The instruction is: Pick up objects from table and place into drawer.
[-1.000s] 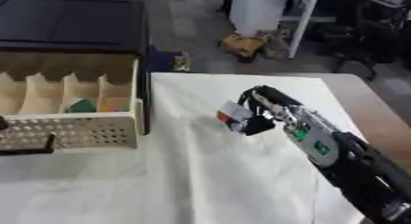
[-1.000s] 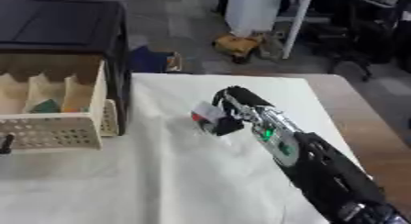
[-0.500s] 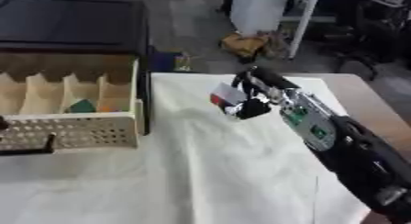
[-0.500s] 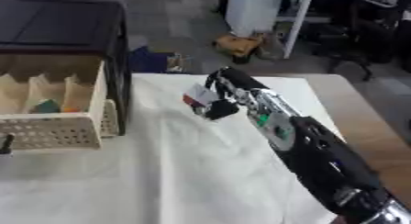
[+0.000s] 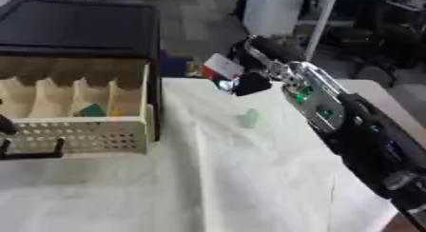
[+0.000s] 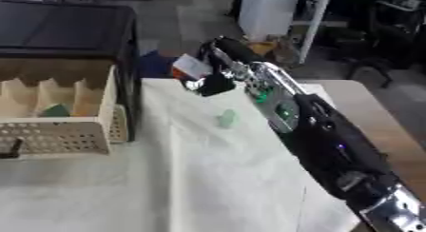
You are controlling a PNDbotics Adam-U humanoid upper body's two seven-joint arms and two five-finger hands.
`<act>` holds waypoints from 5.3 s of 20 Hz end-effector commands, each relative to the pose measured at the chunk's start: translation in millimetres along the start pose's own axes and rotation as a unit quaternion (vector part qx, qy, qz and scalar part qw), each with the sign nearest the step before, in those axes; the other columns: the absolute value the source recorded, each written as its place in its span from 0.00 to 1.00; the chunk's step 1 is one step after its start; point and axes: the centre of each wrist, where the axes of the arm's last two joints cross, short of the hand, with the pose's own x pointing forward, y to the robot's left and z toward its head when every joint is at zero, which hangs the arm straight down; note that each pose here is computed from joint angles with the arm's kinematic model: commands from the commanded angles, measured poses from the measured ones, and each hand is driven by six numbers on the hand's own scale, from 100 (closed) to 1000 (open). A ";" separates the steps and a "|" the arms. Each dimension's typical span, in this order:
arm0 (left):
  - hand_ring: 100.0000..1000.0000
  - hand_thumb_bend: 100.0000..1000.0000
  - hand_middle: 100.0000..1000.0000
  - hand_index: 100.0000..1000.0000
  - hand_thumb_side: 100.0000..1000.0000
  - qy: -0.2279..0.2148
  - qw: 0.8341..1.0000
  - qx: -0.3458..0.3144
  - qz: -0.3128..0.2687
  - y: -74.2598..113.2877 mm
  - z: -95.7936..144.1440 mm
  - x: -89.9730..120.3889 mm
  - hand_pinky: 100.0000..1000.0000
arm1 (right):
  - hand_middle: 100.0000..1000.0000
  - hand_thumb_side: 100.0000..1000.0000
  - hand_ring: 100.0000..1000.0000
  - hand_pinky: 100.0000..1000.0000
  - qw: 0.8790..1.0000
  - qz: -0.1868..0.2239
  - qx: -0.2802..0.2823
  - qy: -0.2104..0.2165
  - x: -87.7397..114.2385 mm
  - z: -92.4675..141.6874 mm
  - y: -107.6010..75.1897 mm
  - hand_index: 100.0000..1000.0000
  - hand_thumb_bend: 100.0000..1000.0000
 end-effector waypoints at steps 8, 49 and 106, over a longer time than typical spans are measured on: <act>0.45 0.03 0.53 0.65 1.00 -0.002 1.000 -0.004 0.007 -0.8 -2.4 2.7 0.47 | 0.20 0.45 0.46 0.52 0.996 -0.011 -0.067 -0.050 39.9 -14.9 -45.7 0.53 0.02; 0.46 0.03 0.53 0.65 1.00 -0.001 0.999 -0.014 0.032 -6.3 -6.1 3.3 0.47 | 0.19 0.45 0.44 0.51 0.978 -0.074 -0.050 -0.190 148.4 -49.9 -34.3 0.54 0.02; 0.45 0.03 0.52 0.64 1.00 0.001 0.999 -0.020 0.029 -10.6 -2.7 -0.9 0.46 | 0.49 0.62 0.61 0.58 0.981 -0.030 -0.054 -0.186 127.0 -42.8 -20.7 0.80 0.37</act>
